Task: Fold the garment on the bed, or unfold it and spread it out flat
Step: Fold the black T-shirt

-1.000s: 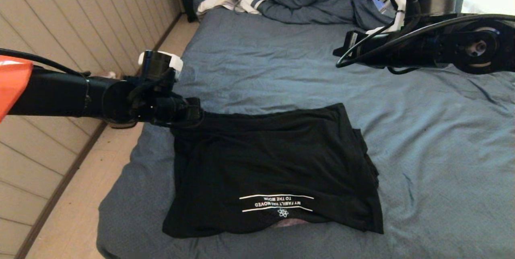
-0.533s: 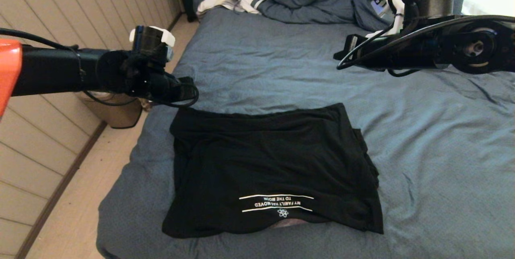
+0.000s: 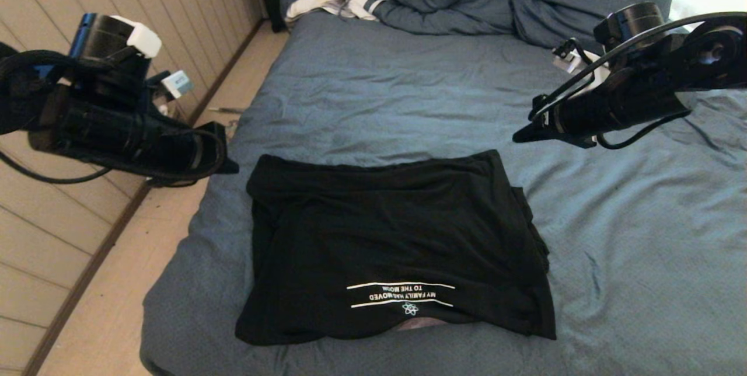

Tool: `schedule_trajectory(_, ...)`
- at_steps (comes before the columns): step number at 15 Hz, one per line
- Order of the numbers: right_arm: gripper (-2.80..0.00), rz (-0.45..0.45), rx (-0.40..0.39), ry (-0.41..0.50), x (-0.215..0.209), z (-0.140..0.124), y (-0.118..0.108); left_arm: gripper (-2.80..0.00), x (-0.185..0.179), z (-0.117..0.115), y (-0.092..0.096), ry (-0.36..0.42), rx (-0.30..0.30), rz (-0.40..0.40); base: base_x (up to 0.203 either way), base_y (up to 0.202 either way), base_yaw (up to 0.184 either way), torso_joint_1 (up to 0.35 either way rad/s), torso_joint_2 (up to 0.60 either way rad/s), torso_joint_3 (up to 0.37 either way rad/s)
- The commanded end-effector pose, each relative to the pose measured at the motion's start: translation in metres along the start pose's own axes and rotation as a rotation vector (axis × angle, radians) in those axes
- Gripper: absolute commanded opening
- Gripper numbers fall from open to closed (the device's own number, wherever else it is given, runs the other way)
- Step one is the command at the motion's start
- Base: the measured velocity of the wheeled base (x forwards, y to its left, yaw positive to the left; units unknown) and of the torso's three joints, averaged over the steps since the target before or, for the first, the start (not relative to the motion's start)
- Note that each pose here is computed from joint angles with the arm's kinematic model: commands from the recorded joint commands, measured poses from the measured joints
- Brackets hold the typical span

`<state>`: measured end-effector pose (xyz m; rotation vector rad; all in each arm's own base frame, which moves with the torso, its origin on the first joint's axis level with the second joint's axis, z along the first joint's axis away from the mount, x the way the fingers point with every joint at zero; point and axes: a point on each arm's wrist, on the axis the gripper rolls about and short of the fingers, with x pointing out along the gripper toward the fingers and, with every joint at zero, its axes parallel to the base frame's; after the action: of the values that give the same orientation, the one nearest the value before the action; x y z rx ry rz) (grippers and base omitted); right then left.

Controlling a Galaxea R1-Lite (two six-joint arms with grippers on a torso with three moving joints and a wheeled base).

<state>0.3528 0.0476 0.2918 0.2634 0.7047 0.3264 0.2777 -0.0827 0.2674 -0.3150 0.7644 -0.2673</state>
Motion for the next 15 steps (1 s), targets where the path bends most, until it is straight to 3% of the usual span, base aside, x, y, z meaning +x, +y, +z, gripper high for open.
schedule_trajectory(1, 0.0, -0.023, -0.03, 0.114, 0.009, -0.011, -0.015, -2.8, -0.026, -0.024, 0.011, 0.037, -0.024, -0.052, 0.0, 0.0, 0.0, 0.0, 0.0, 0.0)
schedule_trajectory(4, 0.0, -0.027, -0.068, 0.319, 0.021, -0.033, -0.028, -2.8, -0.009, -0.037, 0.021, 0.067, -0.042, -0.101, 0.0, 0.0, 0.0, 0.0, 0.0, 0.0)
schedule_trajectory(7, 0.0, -0.004, -0.071, 0.379, 0.027, -0.044, -0.029, -2.8, 0.001, -0.042, 0.025, 0.033, -0.054, -0.144, 0.0, 0.0, 0.0, 0.0, 0.0, 0.0)
schedule_trajectory(11, 0.0, 0.092, -0.085, 0.415, 0.036, -0.052, -0.017, -2.8, 0.007, -0.047, 0.028, 0.033, -0.061, -0.146, 0.0, 0.0, 0.0, 0.0, 0.0, 0.0)
schedule_trajectory(15, 0.0, 0.081, -0.065, 0.484, 0.051, -0.065, -0.024, -2.8, 0.01, -0.051, 0.029, 0.054, -0.073, -0.154, 0.0, 0.0, 0.0, 0.0, 0.0, 0.0)
